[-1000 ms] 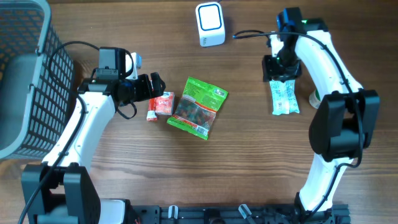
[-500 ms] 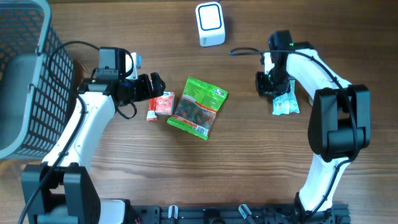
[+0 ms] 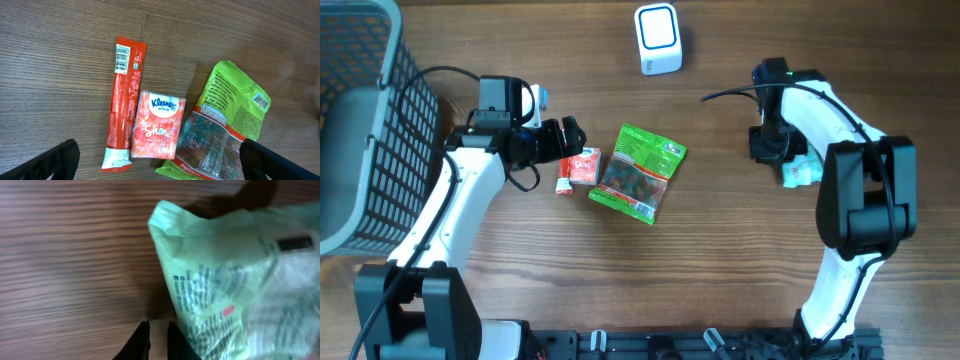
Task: Scan the item barcode
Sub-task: 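Open the right gripper to release the wipes pack, then move the right gripper left toward the green snack bag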
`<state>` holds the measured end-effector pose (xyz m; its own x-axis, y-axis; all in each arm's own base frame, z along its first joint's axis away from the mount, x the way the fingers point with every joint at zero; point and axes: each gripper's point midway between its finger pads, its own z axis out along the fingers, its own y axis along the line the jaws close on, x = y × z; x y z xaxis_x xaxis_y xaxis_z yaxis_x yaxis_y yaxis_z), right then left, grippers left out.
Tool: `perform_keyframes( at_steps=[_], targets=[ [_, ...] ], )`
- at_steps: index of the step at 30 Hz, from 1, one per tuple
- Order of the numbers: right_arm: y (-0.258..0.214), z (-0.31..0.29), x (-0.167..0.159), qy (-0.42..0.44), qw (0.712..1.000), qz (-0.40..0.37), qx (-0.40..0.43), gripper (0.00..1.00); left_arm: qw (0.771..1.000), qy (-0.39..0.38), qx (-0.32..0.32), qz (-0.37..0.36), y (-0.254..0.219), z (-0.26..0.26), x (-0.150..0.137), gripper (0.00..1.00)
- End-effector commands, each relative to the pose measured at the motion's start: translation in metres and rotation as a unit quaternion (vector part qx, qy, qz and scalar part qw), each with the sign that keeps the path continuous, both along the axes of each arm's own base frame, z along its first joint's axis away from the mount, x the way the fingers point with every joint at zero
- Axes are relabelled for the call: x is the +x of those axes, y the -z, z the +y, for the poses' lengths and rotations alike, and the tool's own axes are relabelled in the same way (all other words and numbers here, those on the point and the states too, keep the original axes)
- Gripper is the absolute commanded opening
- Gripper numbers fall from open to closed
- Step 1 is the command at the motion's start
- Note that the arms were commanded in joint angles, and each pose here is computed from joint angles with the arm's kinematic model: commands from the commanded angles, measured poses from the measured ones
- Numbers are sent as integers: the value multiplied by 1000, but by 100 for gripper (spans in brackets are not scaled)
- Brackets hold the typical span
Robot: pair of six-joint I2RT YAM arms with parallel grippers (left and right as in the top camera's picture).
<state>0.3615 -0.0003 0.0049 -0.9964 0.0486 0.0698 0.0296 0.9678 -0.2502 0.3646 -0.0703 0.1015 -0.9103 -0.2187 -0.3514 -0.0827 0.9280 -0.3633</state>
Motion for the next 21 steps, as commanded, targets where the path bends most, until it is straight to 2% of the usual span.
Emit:
perform_keyframes(
  at_steps=[1, 6, 10, 13, 17, 19, 21],
  targets=[
    [-14, -36, 1, 36, 997, -18, -65, 14, 1000, -1, -4, -14, -9, 1, 5, 100],
    [-13, -36, 1, 42, 998, -16, -49, 13, 1000, -1, -4, -14, -9, 1, 5, 100],
    [-17, -7, 5, 11, 999, -8, 33, 11, 1000, -1, -4, -14, -10, 1, 5, 100],
    [-30, 32, 11, -8, 990, -22, 142, 14, 1000, -1, -4, -14, -10, 1, 5, 100],
    [-58, 106, 16, -31, 938, -42, 342, 27, 1000, -1, -4, -14, -9, 1, 5, 100],
    [-68, 129, 17, -36, 914, -44, 401, 32, 1000, -1, -4, -14, -9, 1, 5, 100],
    [-70, 143, 17, -49, 905, -47, 420, 40, 1000, -1, -4, -14, -9, 1, 5, 100]
  ],
)
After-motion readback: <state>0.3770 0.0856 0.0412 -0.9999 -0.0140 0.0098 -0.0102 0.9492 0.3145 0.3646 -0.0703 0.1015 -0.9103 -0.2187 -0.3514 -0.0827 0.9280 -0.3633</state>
